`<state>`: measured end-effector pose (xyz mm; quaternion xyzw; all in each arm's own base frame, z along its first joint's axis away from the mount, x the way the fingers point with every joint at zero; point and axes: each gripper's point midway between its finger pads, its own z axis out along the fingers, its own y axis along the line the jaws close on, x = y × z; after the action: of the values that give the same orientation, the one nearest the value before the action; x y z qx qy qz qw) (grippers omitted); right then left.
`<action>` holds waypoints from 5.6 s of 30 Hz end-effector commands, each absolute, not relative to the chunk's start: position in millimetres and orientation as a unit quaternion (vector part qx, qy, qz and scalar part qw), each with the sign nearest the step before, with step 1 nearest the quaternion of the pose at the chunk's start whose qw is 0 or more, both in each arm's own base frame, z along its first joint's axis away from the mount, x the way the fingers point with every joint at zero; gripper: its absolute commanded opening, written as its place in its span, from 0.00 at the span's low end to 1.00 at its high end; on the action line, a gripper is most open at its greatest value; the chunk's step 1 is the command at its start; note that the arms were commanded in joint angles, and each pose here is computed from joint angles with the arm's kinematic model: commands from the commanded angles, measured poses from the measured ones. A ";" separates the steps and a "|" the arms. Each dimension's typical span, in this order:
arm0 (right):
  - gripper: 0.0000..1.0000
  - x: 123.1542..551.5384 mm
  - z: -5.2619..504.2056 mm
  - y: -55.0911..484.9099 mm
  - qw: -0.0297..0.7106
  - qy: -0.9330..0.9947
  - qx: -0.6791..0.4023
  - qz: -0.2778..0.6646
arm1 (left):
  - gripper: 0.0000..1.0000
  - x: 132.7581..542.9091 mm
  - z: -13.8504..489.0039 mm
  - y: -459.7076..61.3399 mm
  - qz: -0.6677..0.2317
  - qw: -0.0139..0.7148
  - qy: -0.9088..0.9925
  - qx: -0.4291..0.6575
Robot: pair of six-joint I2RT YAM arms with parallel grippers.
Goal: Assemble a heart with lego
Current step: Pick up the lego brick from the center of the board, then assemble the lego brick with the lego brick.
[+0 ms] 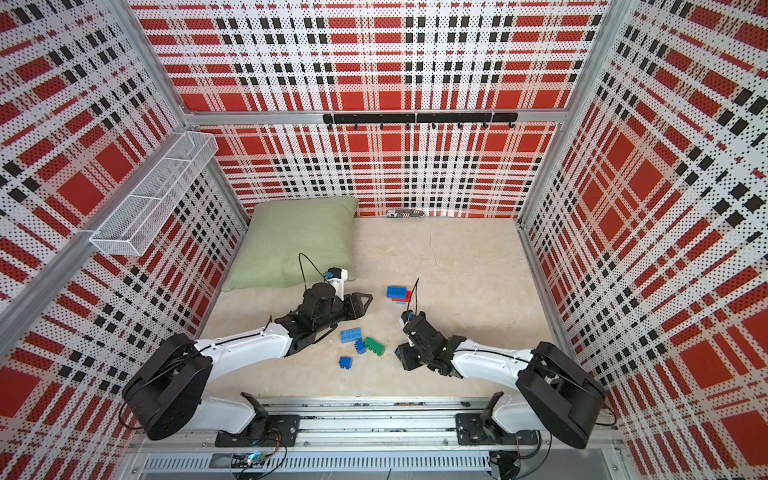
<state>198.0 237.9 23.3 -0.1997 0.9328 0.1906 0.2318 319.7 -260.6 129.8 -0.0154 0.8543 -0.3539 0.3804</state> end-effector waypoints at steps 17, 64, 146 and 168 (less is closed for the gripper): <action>0.22 229.7 156.0 246.0 0.474 0.815 -0.319 0.096 | 0.61 255.0 185.1 -292.8 -0.501 0.313 0.804 0.062; 0.54 216.2 242.5 232.2 0.637 0.681 -0.359 0.042 | 0.20 224.7 256.8 -367.0 -0.562 0.314 0.734 0.216; 0.18 333.5 181.0 180.2 0.429 0.723 0.147 0.521 | 0.74 344.3 201.7 -292.1 -0.469 0.449 0.761 0.012; 0.21 378.0 114.5 203.9 0.414 0.701 0.168 0.557 | 0.65 385.8 84.8 -316.2 -0.404 0.335 0.851 -0.002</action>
<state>375.1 200.2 101.8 0.1725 0.7261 0.5343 0.3970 379.9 -317.9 89.5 -0.0064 0.8465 -0.4132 0.3357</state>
